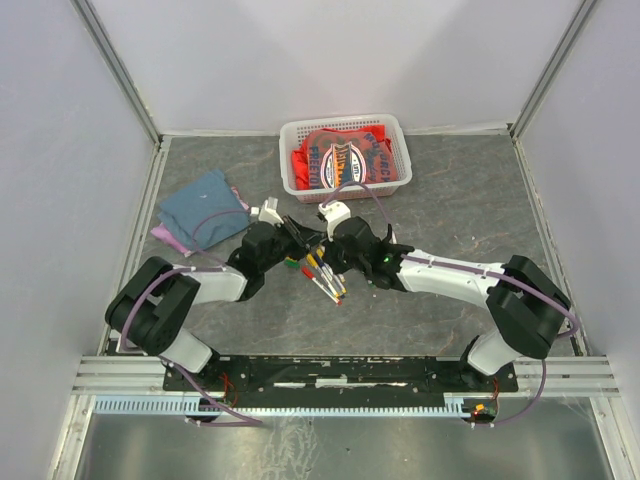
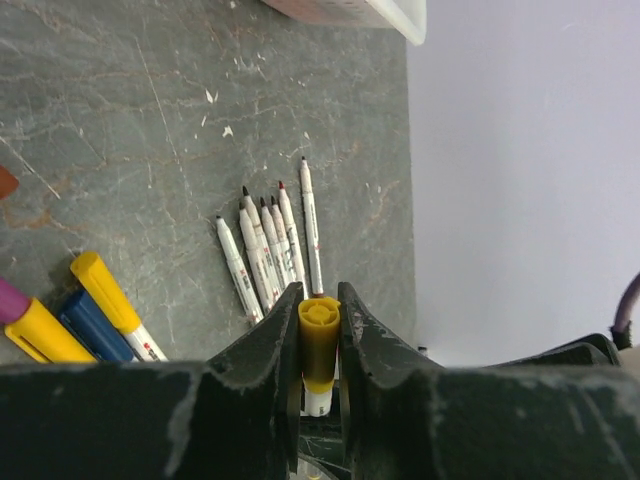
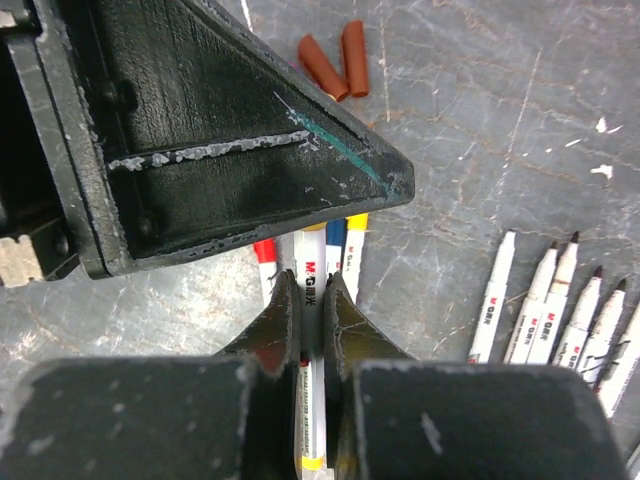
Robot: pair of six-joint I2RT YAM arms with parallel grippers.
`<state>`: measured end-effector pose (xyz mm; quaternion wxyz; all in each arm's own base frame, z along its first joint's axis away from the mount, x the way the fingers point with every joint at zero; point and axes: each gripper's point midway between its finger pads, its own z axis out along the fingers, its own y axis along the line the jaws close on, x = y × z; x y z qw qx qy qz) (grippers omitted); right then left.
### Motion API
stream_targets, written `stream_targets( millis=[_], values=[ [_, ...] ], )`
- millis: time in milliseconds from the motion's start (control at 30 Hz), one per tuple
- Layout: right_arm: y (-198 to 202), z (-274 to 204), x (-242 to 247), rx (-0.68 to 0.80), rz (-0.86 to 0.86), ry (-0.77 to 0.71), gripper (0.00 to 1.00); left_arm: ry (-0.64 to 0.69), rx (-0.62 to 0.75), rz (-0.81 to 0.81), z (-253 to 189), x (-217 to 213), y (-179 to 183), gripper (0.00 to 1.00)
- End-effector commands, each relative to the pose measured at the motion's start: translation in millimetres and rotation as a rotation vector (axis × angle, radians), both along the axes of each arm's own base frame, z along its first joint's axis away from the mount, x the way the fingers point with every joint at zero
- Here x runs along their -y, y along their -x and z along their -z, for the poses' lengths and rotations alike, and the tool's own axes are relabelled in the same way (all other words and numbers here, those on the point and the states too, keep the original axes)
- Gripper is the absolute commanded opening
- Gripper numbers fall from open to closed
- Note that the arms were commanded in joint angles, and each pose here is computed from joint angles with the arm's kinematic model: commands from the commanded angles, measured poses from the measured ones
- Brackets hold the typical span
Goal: Open the pen caps
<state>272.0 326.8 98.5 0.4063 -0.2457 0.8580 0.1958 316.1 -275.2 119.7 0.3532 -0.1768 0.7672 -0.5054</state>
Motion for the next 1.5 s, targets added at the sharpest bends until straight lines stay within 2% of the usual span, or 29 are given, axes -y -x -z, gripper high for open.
stream_targets(
  millis=[0, 233, 533, 767, 933, 1200, 1467],
  values=[
    [2.9, 17.6, 30.0, -0.008, 0.041, 0.147, 0.01, -0.105, 0.144, -0.143, -33.4, -19.7, -40.9, 0.03],
    [9.5, 12.1, 29.0, -0.010, 0.016, 0.114, 0.01, -0.152, 0.184, -0.147, -38.5, -26.1, -48.7, 0.03],
    [25.5, -1.9, 17.5, -0.047, -0.037, -0.054, 0.01, -0.067, 0.266, -0.116, -55.5, -35.6, -49.0, 0.03],
    [27.1, -10.7, 21.1, -0.064, -0.046, -0.156, 0.01, 0.027, 0.265, -0.084, -52.5, -37.2, -48.9, 0.03],
    [12.3, -4.3, 36.3, -0.051, 0.018, -0.069, 0.01, -0.014, 0.200, -0.083, -30.1, -41.2, -42.4, 0.03],
    [-4.9, 21.5, 47.6, -0.072, 0.107, 0.043, 0.01, -0.114, 0.028, -0.186, 24.6, -73.7, -12.9, 0.03],
    [-18.4, 36.5, 58.0, -0.060, 0.156, 0.155, 0.01, -0.136, -0.033, -0.221, 44.4, -88.2, 7.1, 0.03]
  ],
)
